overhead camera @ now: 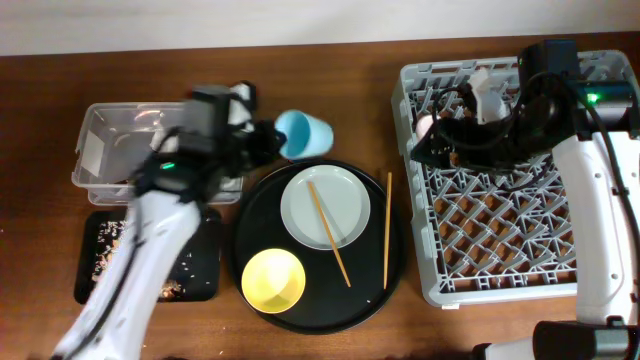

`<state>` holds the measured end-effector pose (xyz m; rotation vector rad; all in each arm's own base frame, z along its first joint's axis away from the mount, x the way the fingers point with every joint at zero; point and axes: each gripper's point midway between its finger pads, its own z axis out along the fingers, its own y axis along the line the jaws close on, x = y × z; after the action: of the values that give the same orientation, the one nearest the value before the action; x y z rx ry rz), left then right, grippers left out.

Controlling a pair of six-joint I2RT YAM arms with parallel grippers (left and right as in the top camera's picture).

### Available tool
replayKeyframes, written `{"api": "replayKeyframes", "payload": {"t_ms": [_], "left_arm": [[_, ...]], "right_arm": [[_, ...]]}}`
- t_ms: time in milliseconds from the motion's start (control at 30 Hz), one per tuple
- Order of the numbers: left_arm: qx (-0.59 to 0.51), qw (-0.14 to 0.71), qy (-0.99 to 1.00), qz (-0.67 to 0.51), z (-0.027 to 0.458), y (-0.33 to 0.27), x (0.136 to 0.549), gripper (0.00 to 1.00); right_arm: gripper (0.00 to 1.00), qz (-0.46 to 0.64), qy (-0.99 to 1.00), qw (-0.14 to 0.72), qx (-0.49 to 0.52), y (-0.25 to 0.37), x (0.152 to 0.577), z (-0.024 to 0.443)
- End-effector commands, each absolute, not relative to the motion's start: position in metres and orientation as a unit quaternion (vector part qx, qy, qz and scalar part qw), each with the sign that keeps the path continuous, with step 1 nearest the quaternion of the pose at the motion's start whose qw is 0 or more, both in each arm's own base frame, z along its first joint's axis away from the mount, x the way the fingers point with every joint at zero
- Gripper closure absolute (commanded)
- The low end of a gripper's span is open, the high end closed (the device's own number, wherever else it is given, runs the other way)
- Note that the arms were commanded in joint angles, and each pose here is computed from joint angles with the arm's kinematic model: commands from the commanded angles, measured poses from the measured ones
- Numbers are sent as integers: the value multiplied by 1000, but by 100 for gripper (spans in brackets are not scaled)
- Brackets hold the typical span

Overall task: Sort waste into correct bins and load items into the dishwasher rack
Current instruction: 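Grasp the blue cup on the white plate with the left gripper and lift, then hand the blue cup from the left gripper to the right gripper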

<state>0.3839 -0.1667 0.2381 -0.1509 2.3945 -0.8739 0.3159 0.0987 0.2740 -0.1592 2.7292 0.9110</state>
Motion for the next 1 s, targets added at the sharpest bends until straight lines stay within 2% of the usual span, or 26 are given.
{"api": "replayKeyframes", "payload": {"t_ms": [0,67,167,467,933,967], "left_arm": [[63,259,798,-540,323,-178,341,100],[157,257,724,-621,363,-175,319,100],[219,257,680,-651,385,-171,304,100],[238,242,677,-653,384,-196,295,100],[273,212,666,-661,384,-229,274,100],[272,213,667,-660,383,-229,274,100]], "right_arm": [[1,503,807,209,-227,153,298,337],[1,546,753,247,-273,161,290,358],[1,567,717,273,-301,166,286,370],[1,590,620,307,-416,211,261,388],[0,599,562,319,-473,238,247,397],[4,599,561,320,-474,238,247,397]]}}
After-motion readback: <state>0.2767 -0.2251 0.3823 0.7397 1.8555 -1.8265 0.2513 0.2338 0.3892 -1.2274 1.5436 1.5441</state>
